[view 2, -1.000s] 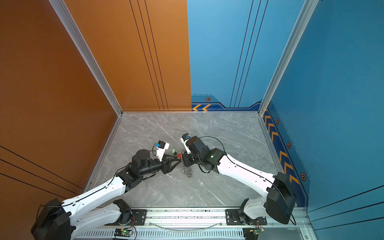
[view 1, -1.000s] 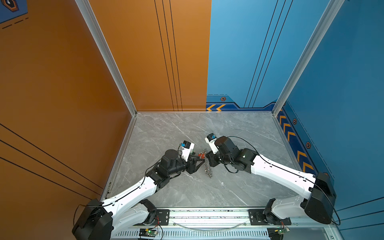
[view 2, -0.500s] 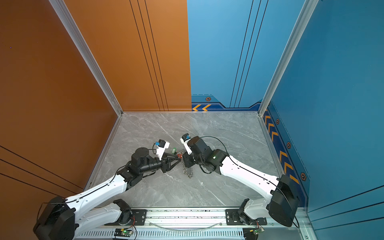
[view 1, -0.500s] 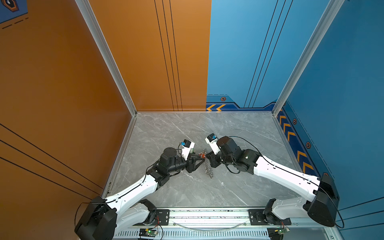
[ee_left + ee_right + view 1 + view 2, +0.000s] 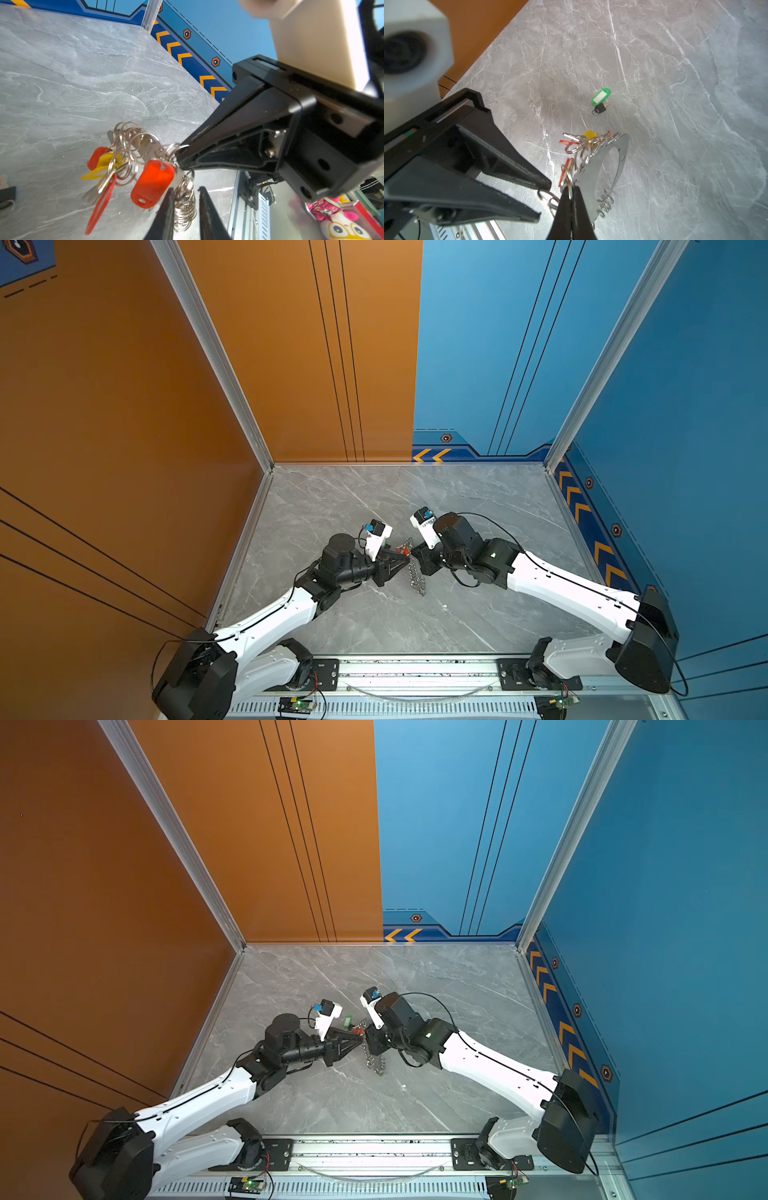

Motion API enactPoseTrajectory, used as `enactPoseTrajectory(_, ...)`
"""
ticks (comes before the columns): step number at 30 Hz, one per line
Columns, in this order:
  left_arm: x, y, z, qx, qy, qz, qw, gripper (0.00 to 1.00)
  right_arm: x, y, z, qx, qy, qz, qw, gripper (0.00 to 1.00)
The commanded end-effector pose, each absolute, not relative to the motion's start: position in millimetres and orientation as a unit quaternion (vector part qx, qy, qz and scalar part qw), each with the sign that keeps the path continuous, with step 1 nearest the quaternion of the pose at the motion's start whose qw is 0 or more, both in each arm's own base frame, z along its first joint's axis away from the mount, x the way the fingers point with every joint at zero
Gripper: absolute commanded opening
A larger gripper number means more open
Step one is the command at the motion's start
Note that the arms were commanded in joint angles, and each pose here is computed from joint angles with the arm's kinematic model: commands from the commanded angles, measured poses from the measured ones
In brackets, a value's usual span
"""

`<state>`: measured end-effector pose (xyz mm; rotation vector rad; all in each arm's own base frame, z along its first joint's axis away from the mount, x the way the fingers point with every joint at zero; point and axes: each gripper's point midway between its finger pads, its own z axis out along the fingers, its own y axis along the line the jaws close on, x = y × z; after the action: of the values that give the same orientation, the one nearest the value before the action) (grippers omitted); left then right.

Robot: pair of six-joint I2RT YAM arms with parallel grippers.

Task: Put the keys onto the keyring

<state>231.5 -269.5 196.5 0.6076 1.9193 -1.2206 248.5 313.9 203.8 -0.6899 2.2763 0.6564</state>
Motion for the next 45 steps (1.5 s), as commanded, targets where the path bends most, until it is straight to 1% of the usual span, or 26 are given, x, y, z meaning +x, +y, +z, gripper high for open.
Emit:
enactPoseTrajectory(1,233,-273,208,0.248,0.741,-0.485,0.393,0.17,251,320,216,-0.267,0.857,0.266,0.351,0.02)
enactPoseTrajectory(4,235,-273,207,0.246,0.742,-0.483,0.395,0.14,250,320,215,-0.268,0.857,0.266,0.350,0.02)
enactPoseTrajectory(6,235,-273,207,0.245,0.743,-0.482,0.395,0.10,250,320,214,-0.268,0.858,0.265,0.349,0.02)
enactPoseTrajectory(19,239,-275,207,0.242,0.746,-0.478,0.394,0.04,252,317,212,-0.264,0.860,0.258,0.352,0.03)
enactPoseTrajectory(20,240,-275,207,0.240,0.750,-0.473,0.396,0.02,253,315,211,-0.260,0.862,0.256,0.352,0.04)
enactPoseTrajectory(26,244,-274,204,0.254,0.787,-0.380,0.414,0.00,260,301,212,-0.238,0.867,0.259,0.353,0.15)
enactPoseTrajectory(27,245,-273,205,0.256,0.789,-0.370,0.418,0.00,261,300,212,-0.236,0.867,0.261,0.352,0.18)
enactPoseTrajectory(29,247,-269,207,0.259,0.793,-0.343,0.433,0.00,261,297,212,-0.232,0.870,0.259,0.350,0.27)
enactPoseTrajectory(31,249,-264,210,0.265,0.799,-0.306,0.444,0.00,263,292,211,-0.227,0.871,0.256,0.353,0.32)
enactPoseTrajectory(33,252,-259,213,0.270,0.808,-0.268,0.451,0.00,264,285,210,-0.222,0.872,0.252,0.356,0.36)
enactPoseTrajectory(38,251,-257,228,0.294,0.806,-0.215,0.466,0.00,262,272,210,-0.222,0.867,0.248,0.370,0.43)
enactPoseTrajectory(42,245,-263,238,0.319,0.791,-0.212,0.478,0.00,256,273,213,-0.231,0.853,0.272,0.381,0.50)
enactPoseTrajectory(45,238,-271,244,0.334,0.768,-0.241,0.491,0.00,248,279,216,-0.255,0.831,0.297,0.396,0.52)
